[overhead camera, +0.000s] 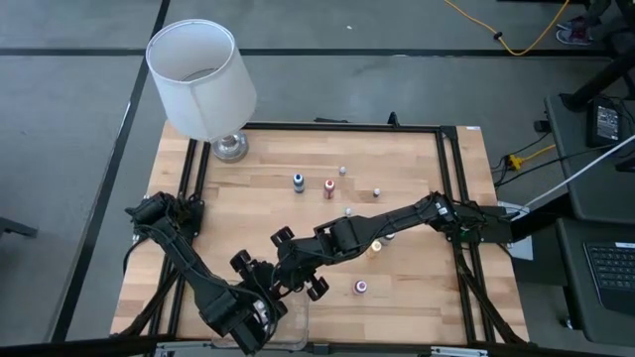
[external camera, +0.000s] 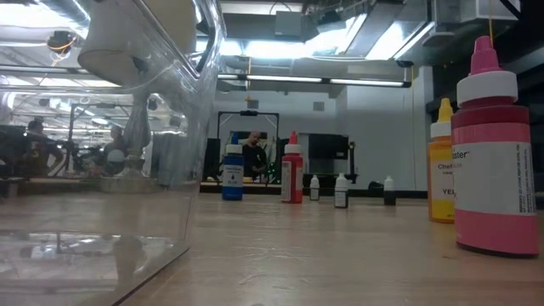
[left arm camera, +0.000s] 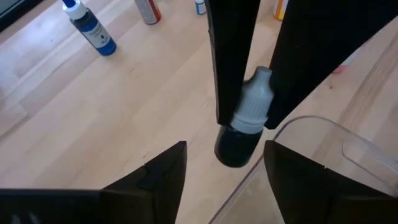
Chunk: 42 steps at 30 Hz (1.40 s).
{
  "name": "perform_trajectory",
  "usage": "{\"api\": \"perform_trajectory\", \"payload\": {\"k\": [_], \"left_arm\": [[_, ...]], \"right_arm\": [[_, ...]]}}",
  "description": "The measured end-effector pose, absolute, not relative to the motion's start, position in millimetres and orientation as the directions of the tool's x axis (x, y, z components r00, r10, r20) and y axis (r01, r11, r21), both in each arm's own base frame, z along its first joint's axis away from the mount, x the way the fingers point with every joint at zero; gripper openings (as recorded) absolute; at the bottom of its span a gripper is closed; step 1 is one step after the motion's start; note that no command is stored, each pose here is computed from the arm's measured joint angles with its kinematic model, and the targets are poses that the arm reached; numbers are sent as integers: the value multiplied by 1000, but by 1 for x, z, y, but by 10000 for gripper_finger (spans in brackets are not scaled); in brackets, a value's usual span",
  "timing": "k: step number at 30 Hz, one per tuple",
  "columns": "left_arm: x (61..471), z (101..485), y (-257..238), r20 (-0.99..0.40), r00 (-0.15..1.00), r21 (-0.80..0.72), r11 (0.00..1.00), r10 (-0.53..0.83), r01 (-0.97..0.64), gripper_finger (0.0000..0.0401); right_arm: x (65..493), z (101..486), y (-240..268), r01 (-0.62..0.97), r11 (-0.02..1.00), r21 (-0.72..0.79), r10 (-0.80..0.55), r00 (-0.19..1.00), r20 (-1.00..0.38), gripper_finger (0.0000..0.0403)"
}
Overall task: Pick & Place food coloring
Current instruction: Put the small light green food coloring bottle into the bin
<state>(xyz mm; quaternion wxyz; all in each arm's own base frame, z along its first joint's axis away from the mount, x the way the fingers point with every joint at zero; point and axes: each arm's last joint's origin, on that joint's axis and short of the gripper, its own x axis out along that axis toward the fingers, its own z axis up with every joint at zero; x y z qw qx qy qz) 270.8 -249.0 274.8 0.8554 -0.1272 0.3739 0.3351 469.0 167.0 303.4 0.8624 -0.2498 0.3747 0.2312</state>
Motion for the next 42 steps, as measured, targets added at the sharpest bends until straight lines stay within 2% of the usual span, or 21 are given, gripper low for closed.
{"api": "perform_trajectory", "payload": {"k": [4, 12, 15, 32, 42], "left_arm": [[271, 275, -249, -726, 494, 35, 743, 478, -668, 172], [271, 275, -249, -725, 495, 35, 743, 479, -668, 72], [271, 275, -249, -723, 498, 34, 745, 478, -666, 47], [274, 275, -251, -723, 518, 9, 756, 457, -654, 40], [273, 288, -253, -733, 521, -5, 763, 438, -647, 39]], "right_arm": [[469, 303, 167, -586, 768, -258, 212, 612, -762, 80], [469, 304, 167, -581, 770, -263, 207, 617, -759, 80], [469, 304, 167, -580, 772, -260, 207, 617, -759, 81], [469, 303, 168, -586, 770, -251, 217, 611, -761, 81], [468, 309, 167, -584, 769, -261, 221, 625, -748, 81]]}}
